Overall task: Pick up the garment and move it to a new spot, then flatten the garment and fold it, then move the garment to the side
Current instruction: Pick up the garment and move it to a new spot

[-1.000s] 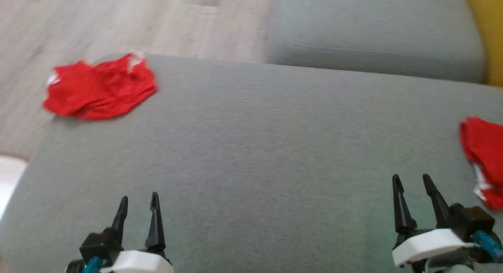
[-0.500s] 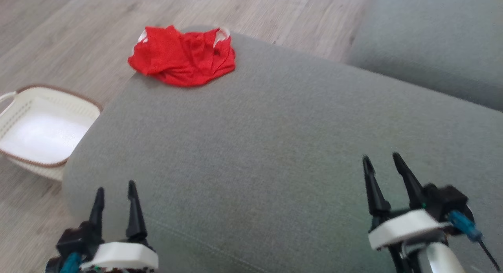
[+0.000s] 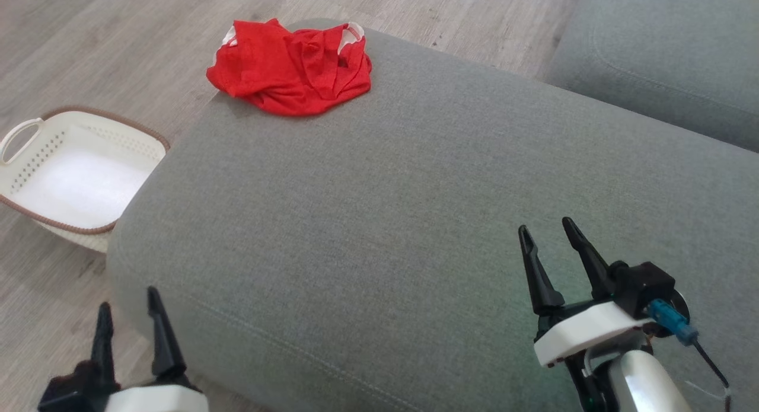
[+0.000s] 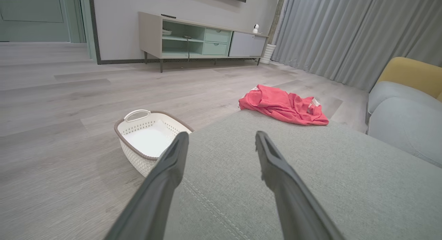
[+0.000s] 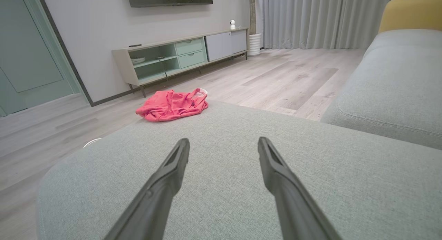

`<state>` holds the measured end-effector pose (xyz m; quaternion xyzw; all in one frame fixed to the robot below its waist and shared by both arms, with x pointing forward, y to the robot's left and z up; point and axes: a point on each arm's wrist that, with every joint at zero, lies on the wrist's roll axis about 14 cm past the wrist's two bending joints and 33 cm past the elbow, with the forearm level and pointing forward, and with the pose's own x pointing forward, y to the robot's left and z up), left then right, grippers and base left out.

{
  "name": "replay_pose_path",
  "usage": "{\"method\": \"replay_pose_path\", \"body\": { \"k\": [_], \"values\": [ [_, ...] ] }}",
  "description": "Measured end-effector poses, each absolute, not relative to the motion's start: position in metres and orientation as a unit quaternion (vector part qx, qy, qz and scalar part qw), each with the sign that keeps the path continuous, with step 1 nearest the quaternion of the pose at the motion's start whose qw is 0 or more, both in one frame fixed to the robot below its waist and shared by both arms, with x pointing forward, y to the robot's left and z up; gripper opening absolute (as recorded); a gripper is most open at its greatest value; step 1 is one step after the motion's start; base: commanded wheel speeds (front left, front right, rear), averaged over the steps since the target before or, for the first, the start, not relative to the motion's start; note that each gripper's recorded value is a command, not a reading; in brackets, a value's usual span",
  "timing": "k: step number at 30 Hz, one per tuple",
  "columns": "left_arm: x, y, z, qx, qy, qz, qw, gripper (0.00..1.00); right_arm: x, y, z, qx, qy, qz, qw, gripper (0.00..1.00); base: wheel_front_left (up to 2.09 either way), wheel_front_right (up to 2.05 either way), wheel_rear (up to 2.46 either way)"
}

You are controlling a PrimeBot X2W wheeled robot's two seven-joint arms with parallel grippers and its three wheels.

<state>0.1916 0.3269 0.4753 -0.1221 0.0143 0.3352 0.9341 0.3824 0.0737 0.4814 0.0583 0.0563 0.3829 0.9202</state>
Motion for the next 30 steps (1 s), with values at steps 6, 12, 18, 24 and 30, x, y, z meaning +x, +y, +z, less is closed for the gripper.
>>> {"method": "replay_pose_path", "body": {
  "k": [6,12,18,24,30],
  "values": [
    [0.187,0.347,0.486,-0.083,0.011,0.336,0.938,1.00,0.385,0.076,0.478,0.058,0.059,0.385,0.919,1.00,0.00,0.00,0.00],
    [0.239,0.389,0.560,-0.008,-0.035,0.285,0.958,1.00,0.414,0.057,0.487,0.047,0.042,0.350,0.935,1.00,0.00,0.00,0.00],
    [0.333,0.432,0.633,0.062,-0.045,0.248,0.966,1.00,0.451,0.041,0.501,0.017,0.019,0.320,0.947,1.00,0.00,0.00,0.00],
    [0.420,0.433,0.638,0.040,-0.004,0.212,0.976,1.00,0.479,0.009,0.500,0.002,0.017,0.272,0.962,1.00,0.00,0.00,0.00],
    [0.492,0.434,0.577,0.021,0.094,0.207,0.974,1.00,0.501,-0.039,0.470,-0.018,0.049,0.208,0.977,1.00,0.00,0.00,0.00]
  ]
}}
